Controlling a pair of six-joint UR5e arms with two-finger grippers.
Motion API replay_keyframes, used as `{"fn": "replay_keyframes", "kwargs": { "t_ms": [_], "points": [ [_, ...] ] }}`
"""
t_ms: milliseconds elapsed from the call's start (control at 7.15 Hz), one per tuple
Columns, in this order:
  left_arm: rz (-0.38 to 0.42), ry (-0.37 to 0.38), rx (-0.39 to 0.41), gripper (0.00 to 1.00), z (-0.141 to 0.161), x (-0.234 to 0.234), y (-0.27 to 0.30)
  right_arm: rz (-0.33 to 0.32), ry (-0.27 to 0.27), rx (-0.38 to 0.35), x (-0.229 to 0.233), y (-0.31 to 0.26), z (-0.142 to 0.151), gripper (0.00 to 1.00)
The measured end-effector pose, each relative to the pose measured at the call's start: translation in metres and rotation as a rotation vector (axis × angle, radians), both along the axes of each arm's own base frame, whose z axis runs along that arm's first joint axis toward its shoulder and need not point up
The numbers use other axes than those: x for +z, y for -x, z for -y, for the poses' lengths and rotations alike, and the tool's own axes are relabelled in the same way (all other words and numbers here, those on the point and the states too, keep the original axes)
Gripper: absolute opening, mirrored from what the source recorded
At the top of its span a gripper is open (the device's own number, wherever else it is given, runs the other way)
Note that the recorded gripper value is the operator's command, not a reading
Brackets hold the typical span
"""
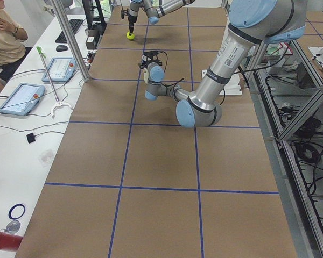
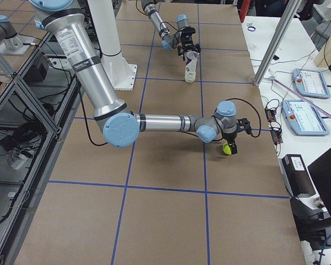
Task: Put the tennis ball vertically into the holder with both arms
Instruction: 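Grasp the second yellow tennis ball with the right gripper and lift, then carry the second ball over the can and lower it into the opening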
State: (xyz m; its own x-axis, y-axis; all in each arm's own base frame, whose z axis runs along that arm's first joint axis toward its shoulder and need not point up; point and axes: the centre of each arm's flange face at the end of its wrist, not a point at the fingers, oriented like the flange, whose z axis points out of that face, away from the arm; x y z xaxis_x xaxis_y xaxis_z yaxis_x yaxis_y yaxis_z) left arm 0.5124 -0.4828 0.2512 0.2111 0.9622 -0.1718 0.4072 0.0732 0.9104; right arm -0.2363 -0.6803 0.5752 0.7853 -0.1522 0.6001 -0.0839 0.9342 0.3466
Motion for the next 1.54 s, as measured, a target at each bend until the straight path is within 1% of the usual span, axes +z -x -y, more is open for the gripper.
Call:
{"fn": "replay_keyframes", "kwargs": {
  "t_ms": [140,280,420,559,699,839,979,1119,1259,1399,1538],
  "points": [
    [0.000,0.000,0.000,0.99,0.000,0.000,0.000,-0.027,-0.006,0.005,0.005,0.010,-0.005,0.82],
    [0.001,0.000,0.000,0.99,0.000,0.000,0.000,-0.059,-0.015,0.014,0.011,0.017,-0.009,0.23],
    [0.001,0.001,0.000,0.99,0.000,0.000,0.000,-0.082,-0.022,0.024,0.015,0.021,-0.012,0.00],
    [0.001,0.001,0.000,0.99,0.000,0.001,0.000,-0.088,-0.028,0.032,0.013,0.022,-0.012,0.00],
    [0.001,0.001,-0.001,0.99,0.000,0.001,0.000,-0.075,-0.040,0.045,0.001,0.024,-0.010,0.00],
    [0.001,0.001,-0.001,0.99,0.000,0.001,0.000,-0.035,-0.053,0.075,-0.025,0.026,-0.007,0.00],
    [0.001,0.001,-0.001,0.99,0.000,0.001,0.000,0.024,-0.058,0.120,-0.057,0.030,-0.006,0.00],
    [0.001,0.001,0.000,0.99,0.000,0.001,-0.001,0.094,-0.050,0.168,-0.089,0.039,-0.010,0.00],
    [0.001,0.002,0.000,0.99,0.000,0.001,-0.001,0.187,-0.034,0.210,-0.129,0.060,-0.022,0.00],
    [0.001,0.002,0.000,0.99,0.000,0.001,-0.001,0.291,-0.023,0.238,-0.178,0.085,-0.039,0.00],
    [0.000,0.002,0.001,0.99,-0.001,0.001,-0.001,0.410,-0.006,0.268,-0.234,0.107,-0.058,0.00]
  ]
}}
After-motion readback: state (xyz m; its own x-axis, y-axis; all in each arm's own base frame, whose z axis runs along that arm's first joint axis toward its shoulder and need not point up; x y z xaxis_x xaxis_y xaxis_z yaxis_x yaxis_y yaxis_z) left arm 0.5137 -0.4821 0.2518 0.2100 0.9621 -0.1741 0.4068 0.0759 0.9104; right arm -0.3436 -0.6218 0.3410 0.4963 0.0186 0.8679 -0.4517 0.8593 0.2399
